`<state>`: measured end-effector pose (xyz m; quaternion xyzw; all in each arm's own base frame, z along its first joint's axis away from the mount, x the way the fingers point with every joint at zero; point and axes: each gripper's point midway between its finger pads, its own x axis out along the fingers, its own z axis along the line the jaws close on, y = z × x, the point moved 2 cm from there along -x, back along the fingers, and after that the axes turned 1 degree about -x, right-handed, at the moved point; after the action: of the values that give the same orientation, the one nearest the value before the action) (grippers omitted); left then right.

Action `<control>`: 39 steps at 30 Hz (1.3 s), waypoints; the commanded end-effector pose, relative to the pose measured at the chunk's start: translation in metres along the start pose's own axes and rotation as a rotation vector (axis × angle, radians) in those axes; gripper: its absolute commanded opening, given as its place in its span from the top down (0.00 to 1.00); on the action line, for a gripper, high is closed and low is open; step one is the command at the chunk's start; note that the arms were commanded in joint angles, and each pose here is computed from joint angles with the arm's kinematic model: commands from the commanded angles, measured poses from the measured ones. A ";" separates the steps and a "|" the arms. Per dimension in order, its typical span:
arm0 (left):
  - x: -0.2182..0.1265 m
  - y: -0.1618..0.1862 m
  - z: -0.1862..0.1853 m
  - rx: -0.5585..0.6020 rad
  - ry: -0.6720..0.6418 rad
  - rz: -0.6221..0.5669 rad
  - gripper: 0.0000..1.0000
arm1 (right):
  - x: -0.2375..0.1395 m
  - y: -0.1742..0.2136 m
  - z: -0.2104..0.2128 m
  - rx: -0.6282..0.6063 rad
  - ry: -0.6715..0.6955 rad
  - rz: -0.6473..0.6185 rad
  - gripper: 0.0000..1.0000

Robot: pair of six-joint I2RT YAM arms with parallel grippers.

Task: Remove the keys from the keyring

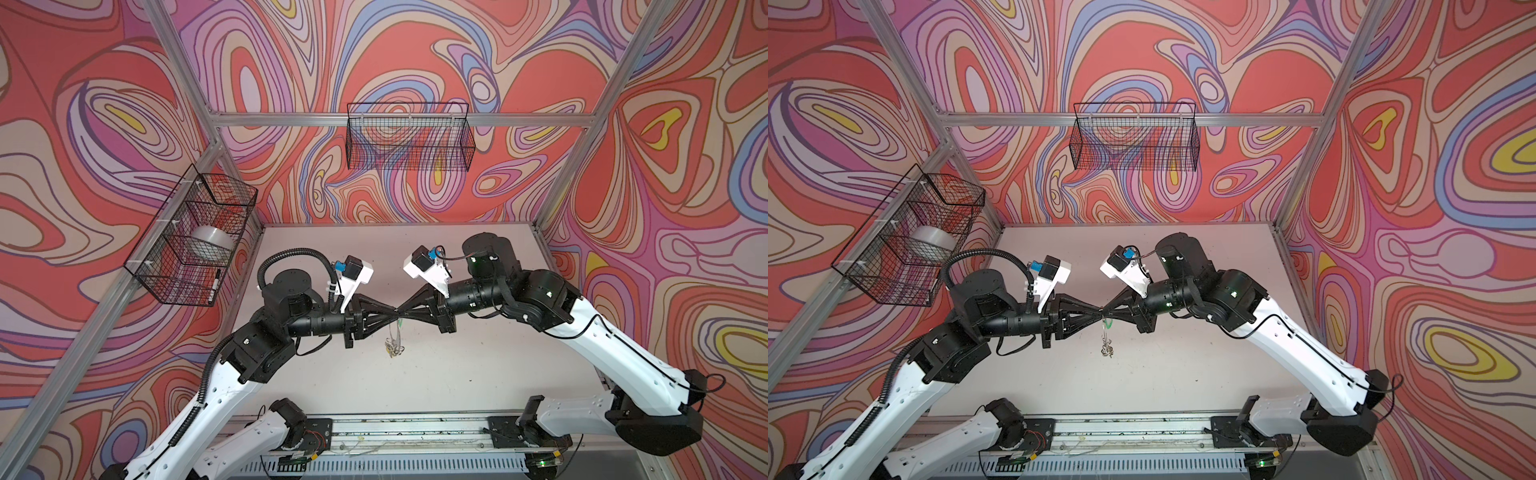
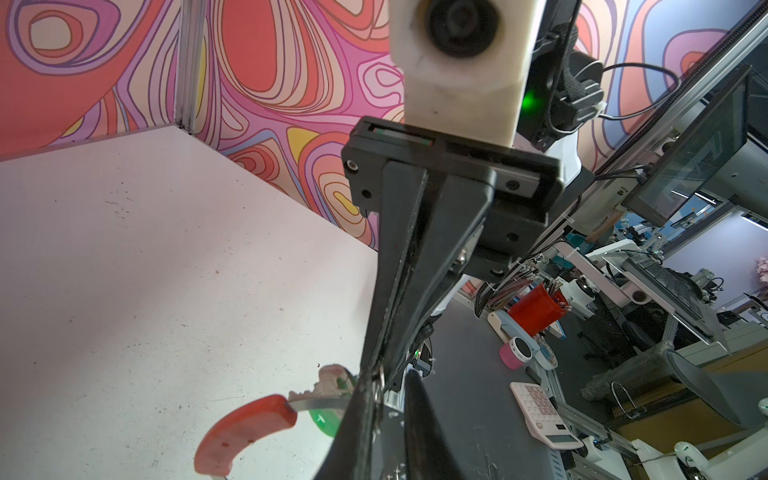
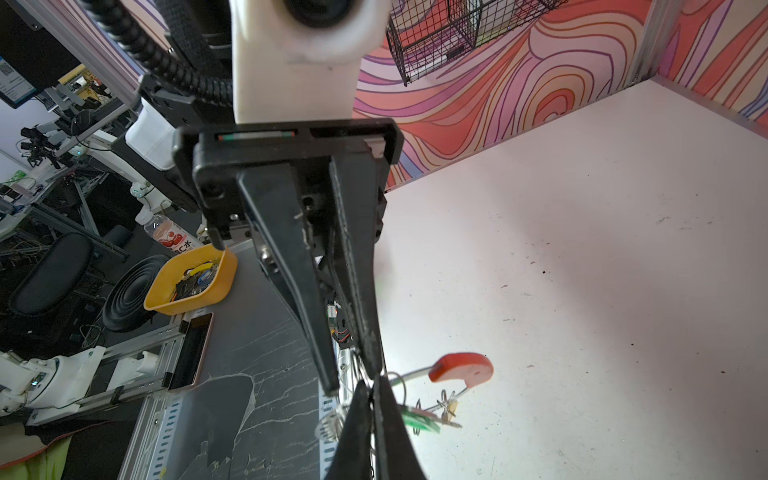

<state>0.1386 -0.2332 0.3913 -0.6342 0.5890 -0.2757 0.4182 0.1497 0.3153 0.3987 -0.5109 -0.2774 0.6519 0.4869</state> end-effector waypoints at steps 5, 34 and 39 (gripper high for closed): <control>0.001 -0.004 0.001 0.019 -0.005 -0.013 1.00 | 0.001 -0.016 0.001 -0.021 -0.018 -0.061 1.00; -0.022 -0.031 -0.045 0.230 0.211 -0.296 1.00 | -0.019 -0.011 0.008 -0.064 -0.016 -0.390 0.42; -0.022 -0.029 -0.049 0.224 0.234 -0.277 1.00 | -0.019 -0.011 0.014 -0.066 -0.063 -0.387 0.41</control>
<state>0.1190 -0.2247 0.4333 -0.6367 0.5051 -0.4384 0.3838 0.1493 0.3045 0.4103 -0.4591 -0.3826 0.5501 0.5833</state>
